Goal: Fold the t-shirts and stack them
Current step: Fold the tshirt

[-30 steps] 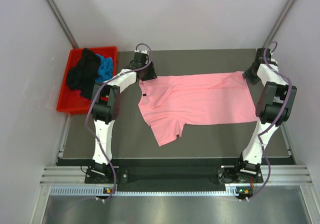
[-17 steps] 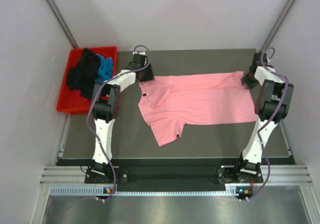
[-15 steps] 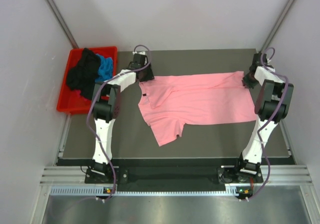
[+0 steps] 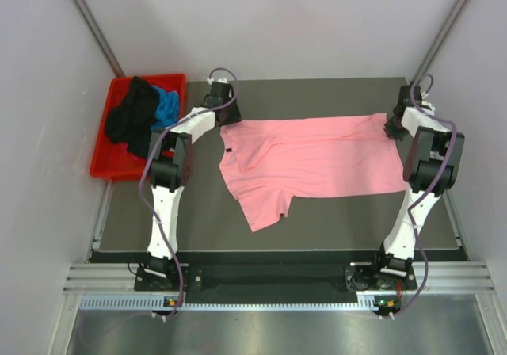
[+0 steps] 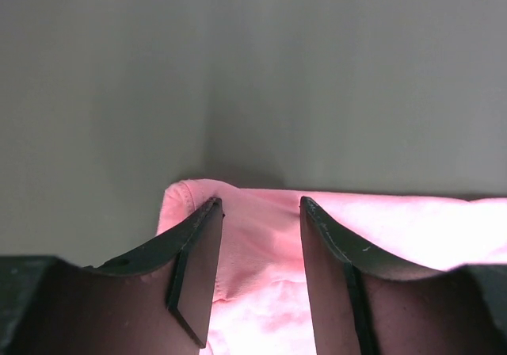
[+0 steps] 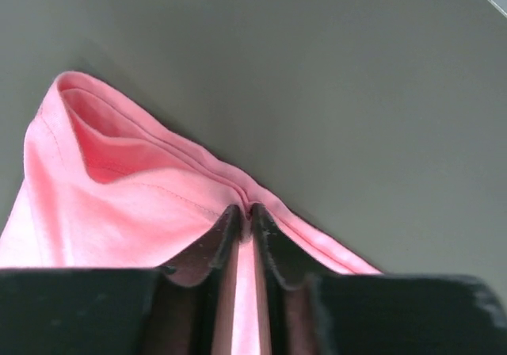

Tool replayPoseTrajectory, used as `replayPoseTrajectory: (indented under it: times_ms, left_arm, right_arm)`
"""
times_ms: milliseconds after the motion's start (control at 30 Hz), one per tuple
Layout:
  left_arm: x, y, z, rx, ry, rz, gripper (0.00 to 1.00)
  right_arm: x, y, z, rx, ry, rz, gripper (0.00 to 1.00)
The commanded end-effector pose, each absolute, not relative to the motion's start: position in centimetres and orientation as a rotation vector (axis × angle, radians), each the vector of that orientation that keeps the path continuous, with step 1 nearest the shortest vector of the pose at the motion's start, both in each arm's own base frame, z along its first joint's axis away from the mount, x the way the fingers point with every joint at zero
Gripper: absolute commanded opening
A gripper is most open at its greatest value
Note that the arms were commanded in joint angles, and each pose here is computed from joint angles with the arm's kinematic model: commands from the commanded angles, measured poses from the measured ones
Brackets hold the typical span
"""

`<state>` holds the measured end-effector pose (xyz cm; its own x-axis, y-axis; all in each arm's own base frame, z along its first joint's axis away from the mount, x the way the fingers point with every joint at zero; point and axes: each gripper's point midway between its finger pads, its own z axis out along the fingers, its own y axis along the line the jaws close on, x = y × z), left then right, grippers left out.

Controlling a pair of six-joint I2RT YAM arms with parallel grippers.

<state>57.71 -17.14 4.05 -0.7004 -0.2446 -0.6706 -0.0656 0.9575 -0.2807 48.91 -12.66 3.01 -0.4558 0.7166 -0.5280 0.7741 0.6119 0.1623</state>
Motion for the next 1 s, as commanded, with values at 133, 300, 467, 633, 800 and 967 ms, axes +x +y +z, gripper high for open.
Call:
replayPoseTrajectory:
  times_ms: [133,300,467,633,800,967]
  left_arm:
    - [57.3,-17.3,5.4,-0.158,2.371,-0.365,0.51]
    - [57.3,-16.5,7.6,-0.103,2.365,-0.304,0.52]
    - [57.4,-15.0,7.9,-0.070,2.359,-0.187,0.52]
    - [57.5,-15.7,7.2,-0.050,2.366,-0.230,0.52]
    - [57.7,-15.2,6.2,-0.052,2.373,-0.193,0.52]
    - [58.0,-14.7,5.2,-0.072,2.380,-0.158,0.52]
  right_arm:
    - [50.6,-12.5,7.5,1.015,2.251,-0.096,0.28]
    - [53.3,-9.9,9.4,0.752,2.261,0.095,0.38]
    - [55.4,-8.1,9.2,0.563,2.292,0.210,0.41]
    - [56.6,-7.9,8.1,0.554,2.300,0.251,0.39]
    - [57.8,-8.6,7.8,0.578,2.297,0.222,0.39]
    - [58.7,-9.6,6.5,0.626,2.309,0.184,0.35]
